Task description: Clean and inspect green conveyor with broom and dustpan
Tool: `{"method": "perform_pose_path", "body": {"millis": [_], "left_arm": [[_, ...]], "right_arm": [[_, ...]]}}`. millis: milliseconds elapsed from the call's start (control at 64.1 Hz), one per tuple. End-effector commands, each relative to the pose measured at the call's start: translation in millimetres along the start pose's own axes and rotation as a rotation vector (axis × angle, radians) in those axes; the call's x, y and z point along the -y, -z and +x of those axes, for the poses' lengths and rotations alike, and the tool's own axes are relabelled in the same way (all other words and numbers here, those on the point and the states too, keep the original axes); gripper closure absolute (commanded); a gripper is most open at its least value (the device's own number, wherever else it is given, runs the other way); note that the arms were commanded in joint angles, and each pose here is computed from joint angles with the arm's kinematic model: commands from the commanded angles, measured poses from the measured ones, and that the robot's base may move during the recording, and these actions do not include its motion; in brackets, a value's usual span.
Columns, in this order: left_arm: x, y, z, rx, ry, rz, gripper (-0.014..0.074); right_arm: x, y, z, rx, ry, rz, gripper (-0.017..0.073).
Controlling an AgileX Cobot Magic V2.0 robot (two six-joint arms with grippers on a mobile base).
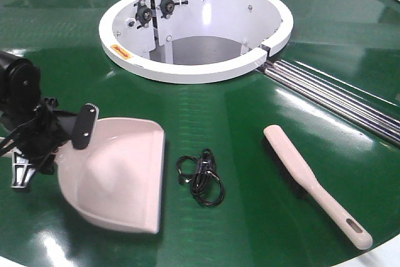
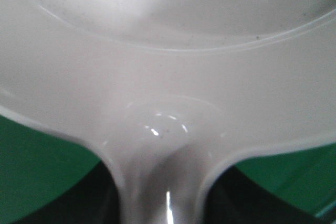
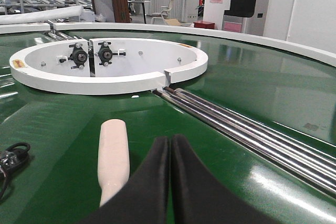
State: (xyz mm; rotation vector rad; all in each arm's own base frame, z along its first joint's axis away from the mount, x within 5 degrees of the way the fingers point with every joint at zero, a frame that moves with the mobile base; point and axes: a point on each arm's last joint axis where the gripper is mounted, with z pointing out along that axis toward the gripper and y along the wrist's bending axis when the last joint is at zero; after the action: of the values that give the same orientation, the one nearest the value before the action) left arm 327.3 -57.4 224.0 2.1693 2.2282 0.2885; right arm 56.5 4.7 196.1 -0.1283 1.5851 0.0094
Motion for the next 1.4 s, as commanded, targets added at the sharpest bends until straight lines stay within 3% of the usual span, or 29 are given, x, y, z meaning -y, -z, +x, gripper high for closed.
{"method": "perform_pose_path", "body": {"millis": [0,172,406,795,1092,1388], "left_arm": [[-11.3,23.7,-3.6,-0.005,0.085,-0.079,0.0601],[-19.7,25.1,-20.3,-0.060,0.033,-0.060,0.0601],[-17.9,6.0,-38.3,-0.114,-0.042,0.003,0.0601],[-18.6,3.5,-34.7,-0.184,-0.071,0.008,0.0601],[-18.0,5.6,-27.4,-0.265,-0.018,0.009,0.0601],[-16.0,11.5,-26.0,-0.265,0.041,-0.002,0.0601]], "right_arm": [[0.1,1.0,-6.0,0.079,0.003,0.002,0.0568],[0.1,1.0,-6.0,0.079,0.003,0.002,0.0568],[0.1,1.0,-6.0,0.079,0.003,0.002,0.0568],[0.1,1.0,-6.0,0.079,0.003,0.002,0.0568],[0.1,1.0,-6.0,0.079,0.003,0.002,0.0568],[0.1,1.0,-6.0,0.079,0.003,0.002,0.0568]]}}
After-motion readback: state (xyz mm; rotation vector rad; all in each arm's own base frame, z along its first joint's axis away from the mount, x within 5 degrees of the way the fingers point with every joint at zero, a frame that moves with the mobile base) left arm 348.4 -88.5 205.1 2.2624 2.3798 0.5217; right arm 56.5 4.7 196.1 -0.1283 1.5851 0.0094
